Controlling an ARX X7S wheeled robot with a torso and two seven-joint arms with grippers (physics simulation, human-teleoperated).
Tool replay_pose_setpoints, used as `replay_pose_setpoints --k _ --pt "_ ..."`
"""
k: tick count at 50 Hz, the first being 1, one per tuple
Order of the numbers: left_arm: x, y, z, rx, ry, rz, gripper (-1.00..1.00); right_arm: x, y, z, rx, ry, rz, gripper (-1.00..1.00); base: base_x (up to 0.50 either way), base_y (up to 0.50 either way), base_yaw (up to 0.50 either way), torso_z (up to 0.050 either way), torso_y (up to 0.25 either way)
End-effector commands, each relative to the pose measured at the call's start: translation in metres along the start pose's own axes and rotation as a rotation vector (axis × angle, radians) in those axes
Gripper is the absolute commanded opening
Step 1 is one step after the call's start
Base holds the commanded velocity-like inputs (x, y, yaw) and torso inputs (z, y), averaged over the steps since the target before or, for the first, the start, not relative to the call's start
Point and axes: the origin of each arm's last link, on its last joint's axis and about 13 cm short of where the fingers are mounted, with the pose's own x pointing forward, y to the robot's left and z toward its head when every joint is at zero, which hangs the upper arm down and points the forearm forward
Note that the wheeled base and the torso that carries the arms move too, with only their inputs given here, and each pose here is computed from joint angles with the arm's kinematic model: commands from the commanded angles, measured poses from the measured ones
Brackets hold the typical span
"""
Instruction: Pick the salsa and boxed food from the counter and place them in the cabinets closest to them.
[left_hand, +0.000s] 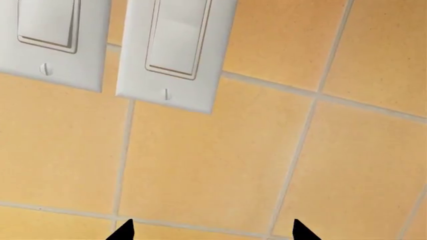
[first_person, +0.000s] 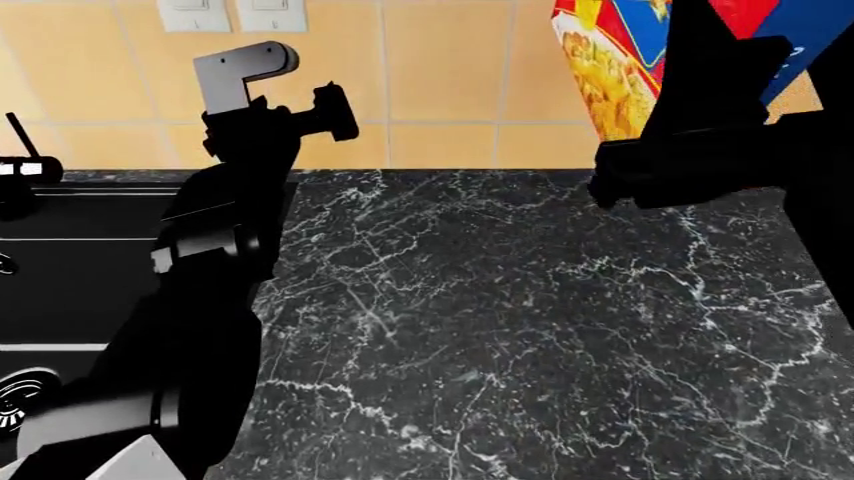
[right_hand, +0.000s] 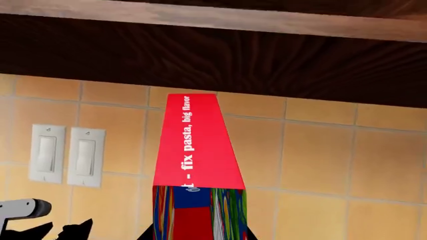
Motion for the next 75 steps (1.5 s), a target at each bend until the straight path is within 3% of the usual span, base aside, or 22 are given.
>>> replay_pose_setpoints --k 1,33,52,75 --pt "0.0 0.0 0.0 0.002 0.0 0.002 1.0 -0.031 0.003 0.002 0.029 -0.059 -0.017 -1.0 0.0 0.0 0.0 0.0 0.0" --pt "0.0 0.0 -0.001 0.013 0.001 0.004 1.0 -0.062 -0.003 0.053 0.033 -0.257 -0.043 -1.0 0.0 0.0 0.0 0.0 0.0" --pt "0.0 0.0 -0.002 0.016 0.001 0.006 1.0 -0.08 -0.011 0.064 0.035 -0.432 -0.039 -1.0 0.0 0.0 0.0 0.0 0.001" --pt "0.0 -0.001 -0.001 0.023 0.004 0.01 1.0 -0.049 -0.005 0.113 -0.004 -0.546 -0.054 -1.0 0.0 0.0 0.0 0.001 0.0"
